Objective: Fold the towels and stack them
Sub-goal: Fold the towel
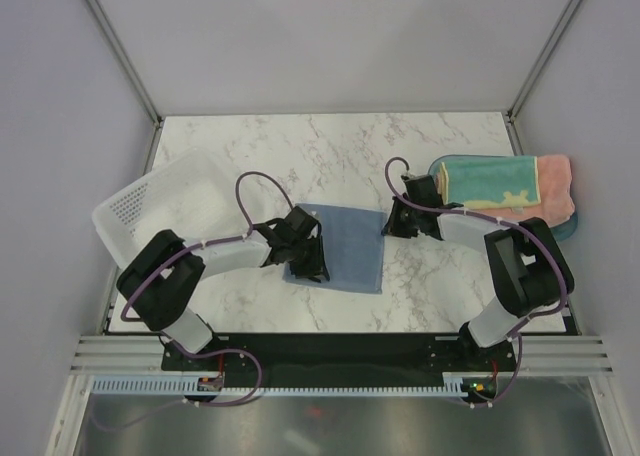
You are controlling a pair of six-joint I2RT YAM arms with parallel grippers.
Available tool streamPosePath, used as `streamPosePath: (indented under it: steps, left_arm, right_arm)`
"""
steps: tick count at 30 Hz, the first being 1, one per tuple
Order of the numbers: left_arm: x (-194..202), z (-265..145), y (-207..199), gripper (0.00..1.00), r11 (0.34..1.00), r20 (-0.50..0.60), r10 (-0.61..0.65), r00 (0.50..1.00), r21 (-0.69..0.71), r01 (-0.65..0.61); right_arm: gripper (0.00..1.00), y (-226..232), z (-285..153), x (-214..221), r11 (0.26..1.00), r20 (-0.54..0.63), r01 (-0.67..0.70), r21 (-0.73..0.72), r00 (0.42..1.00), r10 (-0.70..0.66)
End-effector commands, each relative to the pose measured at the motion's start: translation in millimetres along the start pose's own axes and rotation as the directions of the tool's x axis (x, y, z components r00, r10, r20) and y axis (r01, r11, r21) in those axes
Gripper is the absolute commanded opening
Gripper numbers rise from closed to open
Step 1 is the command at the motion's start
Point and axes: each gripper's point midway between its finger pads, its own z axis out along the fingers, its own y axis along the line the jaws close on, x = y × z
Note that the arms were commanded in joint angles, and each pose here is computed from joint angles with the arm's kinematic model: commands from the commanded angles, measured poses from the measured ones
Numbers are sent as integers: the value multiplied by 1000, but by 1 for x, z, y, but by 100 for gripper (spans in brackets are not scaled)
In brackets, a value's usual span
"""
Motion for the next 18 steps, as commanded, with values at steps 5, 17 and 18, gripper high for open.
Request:
streamPosePath:
  steps: [5,17,18]
  left_arm:
    - [0,7,-6,36,1000,55,-23,998,-10,23]
    - [-19,-29,-43,41,999,101,33,994,20,-35]
    - [-33,-37,-53,42,998,139,62,988,21,-66]
  right_arm:
    - [3,-16,22,0,999,5,50,11,999,-50]
    - [6,22,-15,-33,995,19,73,-65,997,-72]
    - [6,28,-16,-38,994,24,70,-81,997,-68]
